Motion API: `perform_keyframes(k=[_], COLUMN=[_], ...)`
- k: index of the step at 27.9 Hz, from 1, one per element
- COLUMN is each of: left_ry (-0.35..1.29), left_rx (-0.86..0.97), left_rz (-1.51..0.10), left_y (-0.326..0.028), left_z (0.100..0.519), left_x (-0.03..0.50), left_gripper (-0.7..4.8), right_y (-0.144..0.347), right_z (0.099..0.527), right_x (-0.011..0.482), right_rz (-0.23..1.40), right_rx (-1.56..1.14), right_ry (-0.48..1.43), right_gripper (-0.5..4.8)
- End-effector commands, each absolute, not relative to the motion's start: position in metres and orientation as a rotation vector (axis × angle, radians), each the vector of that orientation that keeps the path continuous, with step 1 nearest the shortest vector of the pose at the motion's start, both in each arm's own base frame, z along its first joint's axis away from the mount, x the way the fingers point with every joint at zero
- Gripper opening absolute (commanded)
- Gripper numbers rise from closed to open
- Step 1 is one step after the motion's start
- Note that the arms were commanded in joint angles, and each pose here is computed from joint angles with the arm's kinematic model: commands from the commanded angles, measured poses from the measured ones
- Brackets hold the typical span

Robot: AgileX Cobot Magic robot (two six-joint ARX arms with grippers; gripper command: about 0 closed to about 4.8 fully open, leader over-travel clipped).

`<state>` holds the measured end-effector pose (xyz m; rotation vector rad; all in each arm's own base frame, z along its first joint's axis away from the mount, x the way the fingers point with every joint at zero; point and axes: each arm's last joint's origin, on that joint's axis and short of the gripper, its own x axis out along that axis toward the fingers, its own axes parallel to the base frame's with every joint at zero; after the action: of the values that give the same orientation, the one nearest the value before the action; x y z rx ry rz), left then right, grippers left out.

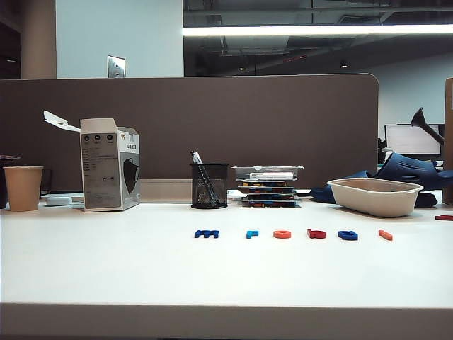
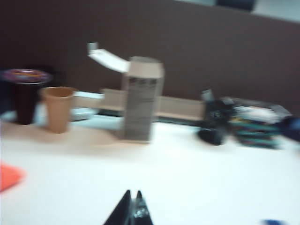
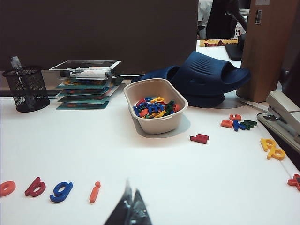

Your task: Select the appropriate letters from the row of letter magnets placed on the table to arrange into the word "big".

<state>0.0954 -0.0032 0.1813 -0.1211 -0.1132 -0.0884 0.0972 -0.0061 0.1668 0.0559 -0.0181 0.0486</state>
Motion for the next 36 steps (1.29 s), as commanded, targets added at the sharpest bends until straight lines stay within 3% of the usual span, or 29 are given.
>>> perform_keyframes(k=[1,7,17,24,27,36], left_ry=[-0.121,-0.013,0.187,0.370,0.490,0.558], left_rx=[-0.226,-0.252,-0.291,-0.328,-0.352,-0.295], left_rz=[-0.238,-0.360,-0.428,-0.559,-0.580,-0.628], left_y=[-0.007,-0.011,-0.013,-0.017,-0.018,-0.035], left_z=[0.199,0.237,0.317,0.397,0.416,0.458], left_x=[0.090,0.069,0.036,0.053,0.065,0.078], left_gripper=[-0.05,-0.05,-0.05,-0.05,-0.05,-0.05], right_y=[-0.006,-0.006,-0.006,-0.006,-0.006,-0.006], right_z=[0.167,0.167,0.167,0.167,0.167,0.167], right_x=[0.097,0.097,0.097,0.097,0.097,0.097], right_rz=[0.047,0.047,0.047,0.047,0.047,0.047], right_rx=[0.054,0.054,0.054,0.054,0.054,0.054], right_ry=[-0.036,-0.036,-0.036,-0.037,-0.037,-0.036], right_gripper=[0.04,0.04,0.04,0.03,0.04,0.03])
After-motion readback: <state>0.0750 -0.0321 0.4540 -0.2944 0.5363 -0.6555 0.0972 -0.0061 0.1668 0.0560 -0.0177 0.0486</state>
